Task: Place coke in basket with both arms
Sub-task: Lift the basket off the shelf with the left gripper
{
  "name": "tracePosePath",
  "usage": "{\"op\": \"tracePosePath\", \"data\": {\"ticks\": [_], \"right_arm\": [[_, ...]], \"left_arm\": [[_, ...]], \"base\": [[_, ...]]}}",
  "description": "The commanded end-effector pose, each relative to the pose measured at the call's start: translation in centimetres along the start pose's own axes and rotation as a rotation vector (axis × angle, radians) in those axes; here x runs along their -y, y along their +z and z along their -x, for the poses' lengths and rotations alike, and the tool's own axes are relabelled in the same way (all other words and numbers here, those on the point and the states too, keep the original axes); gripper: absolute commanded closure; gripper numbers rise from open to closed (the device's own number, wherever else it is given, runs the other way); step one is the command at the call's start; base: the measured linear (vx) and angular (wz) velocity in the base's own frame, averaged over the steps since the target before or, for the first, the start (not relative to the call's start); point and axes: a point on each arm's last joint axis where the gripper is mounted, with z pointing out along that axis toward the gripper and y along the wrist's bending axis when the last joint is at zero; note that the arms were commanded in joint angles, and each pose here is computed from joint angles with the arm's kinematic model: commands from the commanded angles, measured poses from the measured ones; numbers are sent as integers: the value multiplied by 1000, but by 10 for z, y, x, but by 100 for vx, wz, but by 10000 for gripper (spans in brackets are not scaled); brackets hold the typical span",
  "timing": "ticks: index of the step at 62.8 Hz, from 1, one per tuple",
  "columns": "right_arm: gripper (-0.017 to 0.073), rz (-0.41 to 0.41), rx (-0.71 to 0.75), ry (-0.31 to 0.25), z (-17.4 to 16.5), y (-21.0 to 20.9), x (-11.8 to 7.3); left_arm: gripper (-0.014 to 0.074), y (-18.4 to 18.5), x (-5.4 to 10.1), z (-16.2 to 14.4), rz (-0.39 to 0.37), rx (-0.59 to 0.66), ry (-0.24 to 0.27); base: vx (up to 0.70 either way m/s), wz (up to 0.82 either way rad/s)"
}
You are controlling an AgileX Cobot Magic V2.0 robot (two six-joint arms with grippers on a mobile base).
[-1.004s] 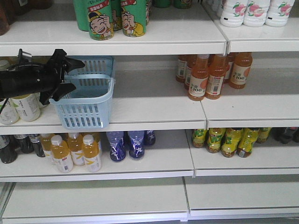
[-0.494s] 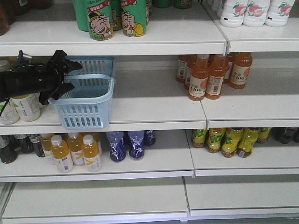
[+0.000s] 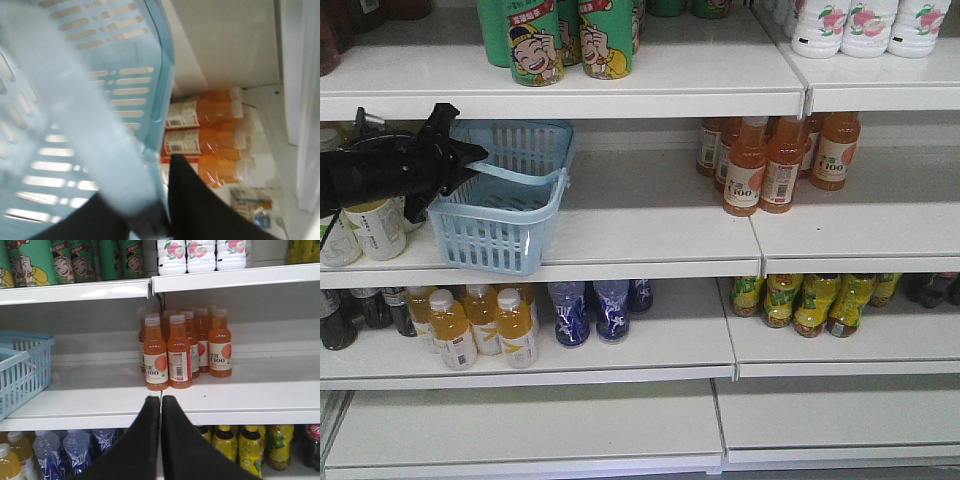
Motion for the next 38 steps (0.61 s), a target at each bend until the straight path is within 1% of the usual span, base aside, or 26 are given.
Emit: {"op": "tracePosePath", "data": {"ticks": [1,9,21,30,38], "right_arm": [[564,13,75,-11,4,-1,-1],[564,13,75,-11,4,-1,-1],[564,13,75,-11,4,-1,-1],[564,13,75,-11,4,-1,-1],[564,13,75,-11,4,-1,-1]], "left_arm": [[596,-14,37,2,-124,-12,79],[601,-14,39,-7,-147,-93,122],[601,-17,39,-23,-166,-259,212],[601,-20,41,-39,-208,-404,246],[601,-20,47,-61,-249,-549,282]], "base": [[0,0],[0,0],[0,0],[0,0],[0,0]]}}
